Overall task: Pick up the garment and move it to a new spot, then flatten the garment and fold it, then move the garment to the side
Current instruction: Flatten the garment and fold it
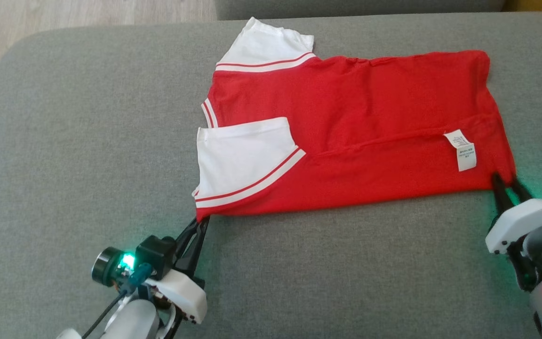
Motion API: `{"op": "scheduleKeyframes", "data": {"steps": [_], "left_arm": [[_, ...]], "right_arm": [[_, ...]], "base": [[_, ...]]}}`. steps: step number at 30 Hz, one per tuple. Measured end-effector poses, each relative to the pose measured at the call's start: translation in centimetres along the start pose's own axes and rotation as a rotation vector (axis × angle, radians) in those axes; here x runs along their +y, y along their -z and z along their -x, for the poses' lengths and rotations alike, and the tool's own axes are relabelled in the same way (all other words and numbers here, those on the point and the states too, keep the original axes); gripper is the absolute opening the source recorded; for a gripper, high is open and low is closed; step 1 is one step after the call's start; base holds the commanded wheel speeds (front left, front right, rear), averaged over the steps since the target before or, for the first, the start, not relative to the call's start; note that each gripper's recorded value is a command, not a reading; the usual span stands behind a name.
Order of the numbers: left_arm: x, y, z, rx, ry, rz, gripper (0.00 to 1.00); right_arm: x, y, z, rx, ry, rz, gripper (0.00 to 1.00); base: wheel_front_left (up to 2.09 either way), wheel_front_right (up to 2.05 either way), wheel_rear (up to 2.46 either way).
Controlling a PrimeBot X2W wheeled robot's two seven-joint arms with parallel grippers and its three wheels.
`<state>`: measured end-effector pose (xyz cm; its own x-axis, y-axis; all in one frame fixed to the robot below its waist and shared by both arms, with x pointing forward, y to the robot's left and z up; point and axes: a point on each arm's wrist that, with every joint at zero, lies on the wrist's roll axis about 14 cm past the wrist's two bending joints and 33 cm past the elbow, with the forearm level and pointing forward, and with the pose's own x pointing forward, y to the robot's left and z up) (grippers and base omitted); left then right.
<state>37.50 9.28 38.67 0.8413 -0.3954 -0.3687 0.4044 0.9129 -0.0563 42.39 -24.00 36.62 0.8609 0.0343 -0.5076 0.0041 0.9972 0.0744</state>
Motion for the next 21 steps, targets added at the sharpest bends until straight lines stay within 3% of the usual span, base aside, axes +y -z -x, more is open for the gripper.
{"op": "scheduleKeyframes", "data": {"steps": [10,21], "left_arm": [[-0.4,-0.4,1.5,-0.017,-0.002,-0.014,0.00],[-2.3,1.6,6.0,0.010,0.014,0.019,0.00]], "right_arm": [[0.3,0.5,2.1,0.009,-0.023,-0.010,0.00],[-2.5,2.4,7.0,0.006,0.002,0.008,0.00]], "base": [[0.00,0.00,0.00],[0.00,0.00,0.00]]}}
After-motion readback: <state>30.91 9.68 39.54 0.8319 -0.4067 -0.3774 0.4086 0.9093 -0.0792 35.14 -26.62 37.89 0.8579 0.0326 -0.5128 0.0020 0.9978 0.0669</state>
